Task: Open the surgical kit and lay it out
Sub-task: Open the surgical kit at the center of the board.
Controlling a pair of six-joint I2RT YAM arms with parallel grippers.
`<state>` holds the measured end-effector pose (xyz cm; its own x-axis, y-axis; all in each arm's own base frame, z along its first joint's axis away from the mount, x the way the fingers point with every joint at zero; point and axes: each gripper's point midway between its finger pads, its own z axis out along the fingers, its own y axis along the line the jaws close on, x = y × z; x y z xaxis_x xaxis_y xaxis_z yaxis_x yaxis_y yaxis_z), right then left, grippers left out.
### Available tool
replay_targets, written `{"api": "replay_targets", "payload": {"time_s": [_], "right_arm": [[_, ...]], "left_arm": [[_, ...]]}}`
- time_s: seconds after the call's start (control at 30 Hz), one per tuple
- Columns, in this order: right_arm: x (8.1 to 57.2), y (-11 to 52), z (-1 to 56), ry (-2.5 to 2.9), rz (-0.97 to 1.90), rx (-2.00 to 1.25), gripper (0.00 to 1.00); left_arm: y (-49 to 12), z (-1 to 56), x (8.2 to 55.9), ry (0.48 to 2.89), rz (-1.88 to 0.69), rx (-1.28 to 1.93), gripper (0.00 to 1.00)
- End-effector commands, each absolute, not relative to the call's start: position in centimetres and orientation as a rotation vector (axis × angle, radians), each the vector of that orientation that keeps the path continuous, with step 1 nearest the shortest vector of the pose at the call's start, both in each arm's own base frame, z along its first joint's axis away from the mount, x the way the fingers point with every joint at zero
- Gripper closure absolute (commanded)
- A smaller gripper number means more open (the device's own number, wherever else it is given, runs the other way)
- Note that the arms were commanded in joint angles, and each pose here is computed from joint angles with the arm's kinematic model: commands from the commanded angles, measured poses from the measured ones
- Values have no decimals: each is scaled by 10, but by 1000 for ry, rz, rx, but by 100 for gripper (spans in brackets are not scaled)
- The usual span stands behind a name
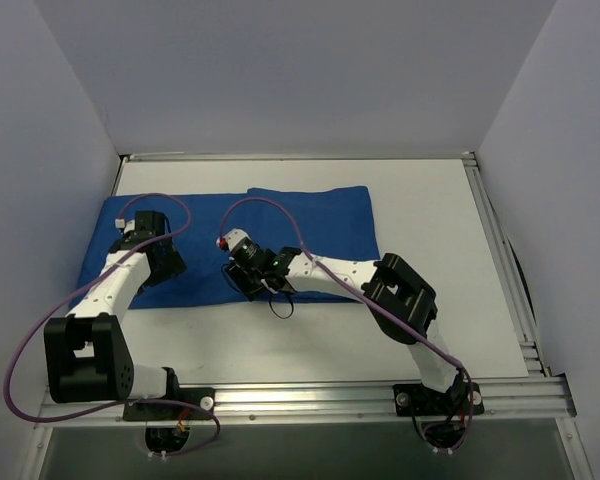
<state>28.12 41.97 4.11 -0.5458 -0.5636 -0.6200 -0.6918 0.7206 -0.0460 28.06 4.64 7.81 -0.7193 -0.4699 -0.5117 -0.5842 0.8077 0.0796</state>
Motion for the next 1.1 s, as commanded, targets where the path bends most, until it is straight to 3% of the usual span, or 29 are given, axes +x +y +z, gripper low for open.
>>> {"api": "replay_targets", "payload": {"time_s": [0.0, 0.13, 0.5, 0.77, 1.07], "right_arm": [[283, 417, 75, 2262, 324, -958, 54], [280, 417, 65, 2277, 307, -976, 62], [275, 435, 45, 2236, 178, -948, 63], [282, 432, 41, 2226, 120, -895, 71], [282, 428, 64, 2211, 185, -894, 72]], "left_arm": [[45, 81, 291, 2483, 300, -769, 6], [44, 81, 291, 2483, 295, -768, 6], [43, 79, 291, 2491, 288, -765, 6], [41, 77, 291, 2502, 275, -763, 6], [40, 77, 292, 2500, 267, -762, 6]]}}
